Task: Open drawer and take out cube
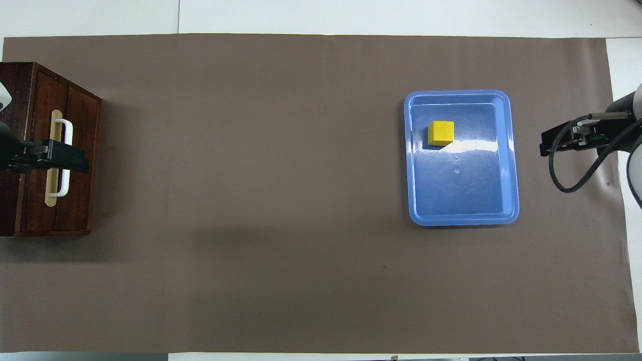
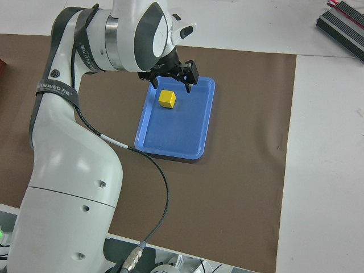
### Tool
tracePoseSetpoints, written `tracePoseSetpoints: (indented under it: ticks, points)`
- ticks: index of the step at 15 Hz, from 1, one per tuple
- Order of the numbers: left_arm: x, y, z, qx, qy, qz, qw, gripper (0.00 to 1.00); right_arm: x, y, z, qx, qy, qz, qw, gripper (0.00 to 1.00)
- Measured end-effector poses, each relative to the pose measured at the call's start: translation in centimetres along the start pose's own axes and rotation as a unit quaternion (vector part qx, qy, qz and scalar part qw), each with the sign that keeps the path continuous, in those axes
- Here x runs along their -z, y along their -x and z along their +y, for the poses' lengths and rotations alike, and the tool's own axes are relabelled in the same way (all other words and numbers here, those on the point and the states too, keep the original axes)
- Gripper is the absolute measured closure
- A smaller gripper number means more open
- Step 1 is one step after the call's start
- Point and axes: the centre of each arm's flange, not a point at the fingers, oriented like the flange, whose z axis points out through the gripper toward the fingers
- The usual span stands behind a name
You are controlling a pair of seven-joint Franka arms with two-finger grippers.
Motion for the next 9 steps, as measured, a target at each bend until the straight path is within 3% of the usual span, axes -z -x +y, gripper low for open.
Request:
tracePoseSetpoints:
  ticks: [9]
  points:
    - [0.03,-0.04,0.0,0.0,0.0,0.002,1.0,0.0,-0.31,0.38,-0.3,0.012,0.001,-0.017,1.0,0.0]
